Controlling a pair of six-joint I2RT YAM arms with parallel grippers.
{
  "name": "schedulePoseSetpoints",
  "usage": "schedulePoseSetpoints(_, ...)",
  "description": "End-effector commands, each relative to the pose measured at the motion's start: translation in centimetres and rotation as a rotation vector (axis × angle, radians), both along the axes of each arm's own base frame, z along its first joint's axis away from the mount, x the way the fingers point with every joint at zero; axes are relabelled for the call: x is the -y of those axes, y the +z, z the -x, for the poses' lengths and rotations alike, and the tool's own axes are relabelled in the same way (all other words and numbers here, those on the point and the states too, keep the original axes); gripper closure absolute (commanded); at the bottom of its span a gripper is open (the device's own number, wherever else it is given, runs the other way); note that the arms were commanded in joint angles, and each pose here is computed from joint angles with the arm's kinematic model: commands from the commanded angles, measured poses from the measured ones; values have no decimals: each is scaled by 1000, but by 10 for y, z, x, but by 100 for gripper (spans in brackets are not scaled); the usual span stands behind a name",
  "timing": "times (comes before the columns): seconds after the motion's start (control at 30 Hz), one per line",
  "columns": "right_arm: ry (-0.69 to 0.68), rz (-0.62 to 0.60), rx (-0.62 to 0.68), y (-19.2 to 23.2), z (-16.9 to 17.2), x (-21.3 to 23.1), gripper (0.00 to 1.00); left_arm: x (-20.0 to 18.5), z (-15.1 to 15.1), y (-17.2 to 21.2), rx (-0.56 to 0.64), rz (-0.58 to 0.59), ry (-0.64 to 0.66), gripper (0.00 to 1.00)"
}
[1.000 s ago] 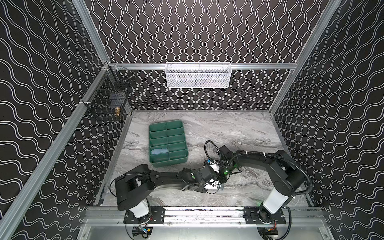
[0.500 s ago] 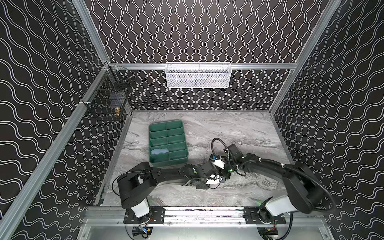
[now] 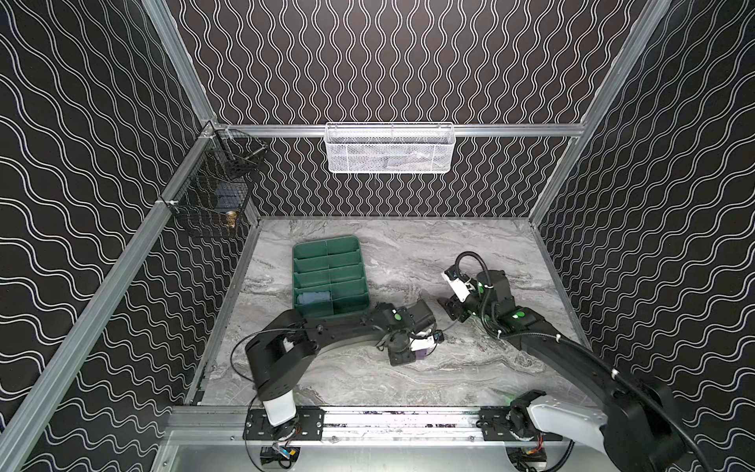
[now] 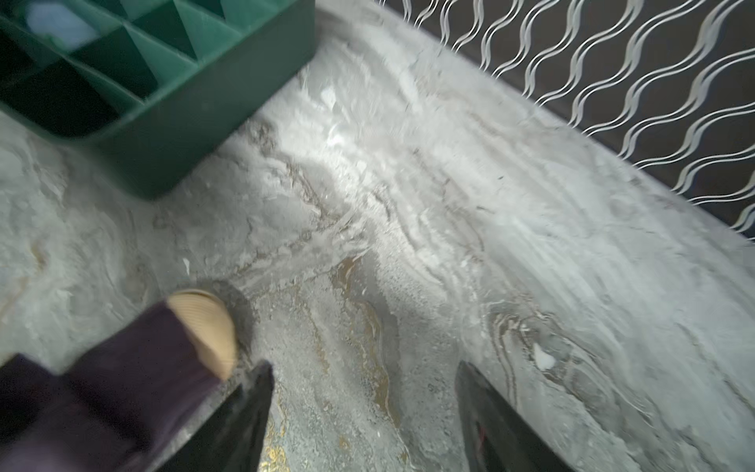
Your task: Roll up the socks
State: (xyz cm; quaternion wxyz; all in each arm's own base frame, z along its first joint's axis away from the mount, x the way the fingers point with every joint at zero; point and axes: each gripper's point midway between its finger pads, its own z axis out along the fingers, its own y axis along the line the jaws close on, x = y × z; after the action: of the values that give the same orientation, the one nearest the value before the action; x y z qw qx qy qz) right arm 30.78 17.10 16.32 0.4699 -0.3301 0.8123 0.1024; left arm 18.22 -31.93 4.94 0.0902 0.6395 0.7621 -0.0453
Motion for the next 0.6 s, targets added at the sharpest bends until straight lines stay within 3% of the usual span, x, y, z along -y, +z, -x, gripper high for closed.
schedulePoseSetpoints(0.0, -36, -96, 97, 31, 0, 2, 27, -2, 8, -6, -152, -20, 0, 100)
schedulePoseSetpoints(0.23, -43, -74, 161, 56, 19, 16, 28, 5, -4, -6, -232, 2, 20, 100)
schedulePoseSetpoints(0.4, 186, -7, 201, 59, 55, 1, 33, -5, -10, -7, -251, -14, 64, 100)
schedulePoseSetpoints(0.57, 413, 161, 266, 43, 102, -21, 34, -10, -23, 4, -198, 17, 102, 100)
